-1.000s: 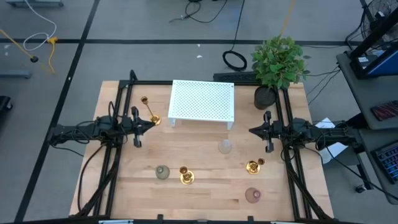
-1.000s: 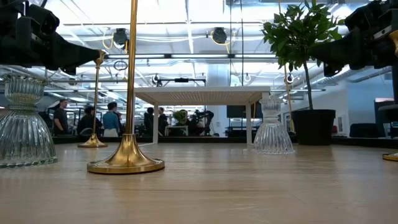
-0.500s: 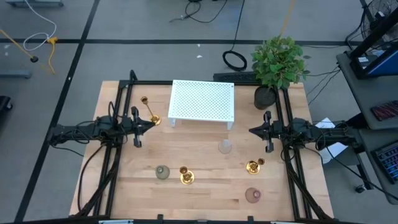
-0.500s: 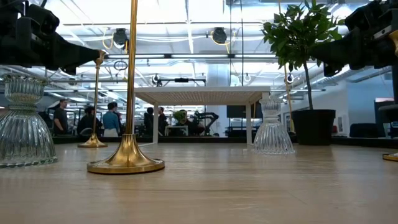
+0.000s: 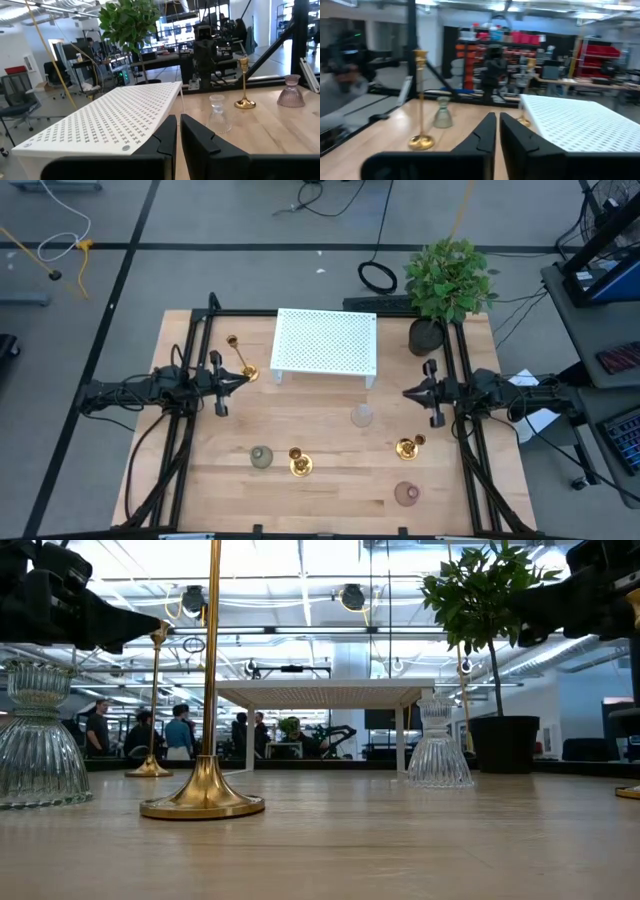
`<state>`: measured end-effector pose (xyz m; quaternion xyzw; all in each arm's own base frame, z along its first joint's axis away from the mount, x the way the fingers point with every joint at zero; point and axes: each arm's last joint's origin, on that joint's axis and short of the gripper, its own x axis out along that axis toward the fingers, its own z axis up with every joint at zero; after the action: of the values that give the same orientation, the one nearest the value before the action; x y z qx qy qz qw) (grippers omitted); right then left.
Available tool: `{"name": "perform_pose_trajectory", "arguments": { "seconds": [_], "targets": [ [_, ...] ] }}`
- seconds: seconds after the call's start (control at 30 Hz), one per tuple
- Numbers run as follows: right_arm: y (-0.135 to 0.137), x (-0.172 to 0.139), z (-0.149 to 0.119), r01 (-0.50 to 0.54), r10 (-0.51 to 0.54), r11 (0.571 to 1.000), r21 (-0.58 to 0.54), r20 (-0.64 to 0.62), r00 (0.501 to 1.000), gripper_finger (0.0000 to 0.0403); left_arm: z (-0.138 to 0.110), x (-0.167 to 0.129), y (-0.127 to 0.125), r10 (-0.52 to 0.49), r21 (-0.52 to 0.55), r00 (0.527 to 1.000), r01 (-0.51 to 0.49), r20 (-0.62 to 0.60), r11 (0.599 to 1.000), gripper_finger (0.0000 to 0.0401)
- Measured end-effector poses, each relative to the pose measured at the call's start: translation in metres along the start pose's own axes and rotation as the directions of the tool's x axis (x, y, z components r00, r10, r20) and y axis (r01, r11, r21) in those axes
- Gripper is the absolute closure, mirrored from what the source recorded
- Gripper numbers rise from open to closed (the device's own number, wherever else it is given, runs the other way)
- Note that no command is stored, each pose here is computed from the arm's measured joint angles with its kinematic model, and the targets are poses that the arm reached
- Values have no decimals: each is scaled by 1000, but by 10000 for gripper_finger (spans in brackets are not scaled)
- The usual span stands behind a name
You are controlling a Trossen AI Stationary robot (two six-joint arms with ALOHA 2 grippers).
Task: Pick & Place candle stick holders
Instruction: Put the top gold candle holder on the shelf
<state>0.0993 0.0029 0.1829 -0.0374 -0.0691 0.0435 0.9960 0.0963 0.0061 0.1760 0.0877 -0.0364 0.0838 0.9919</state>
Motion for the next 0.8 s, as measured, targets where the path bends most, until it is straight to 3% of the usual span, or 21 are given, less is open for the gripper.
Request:
{"name": "perform_pose_trajectory", "arguments": {
  "seconds": [0.2, 0.33, 0.43, 0.63, 0.8],
  "targets": [
    [3, 3, 0, -127, 127, 992, 14, 4, 992, 301, 1, 0, -2, -56, -13, 998, 57, 13, 998, 358],
    [4, 6, 7, -176, 174, 984, 30, 72, 982, 255, 2, 0, -4, -135, -35, 990, 137, 34, 990, 311],
    [4, 8, 12, -174, 170, 984, 24, 130, 977, 231, 3, 0, -4, -140, -33, 989, 142, 51, 989, 265],
    [3, 12, 15, -167, 167, 986, -14, 164, 972, 216, 4, 0, -2, -71, -119, 997, 76, 43, 990, 200],
    [3, 14, 17, -165, 166, 986, -17, 185, 969, 221, -2, 0, -2, -65, -225, 998, 59, -21, 973, 197]
  ]
}}
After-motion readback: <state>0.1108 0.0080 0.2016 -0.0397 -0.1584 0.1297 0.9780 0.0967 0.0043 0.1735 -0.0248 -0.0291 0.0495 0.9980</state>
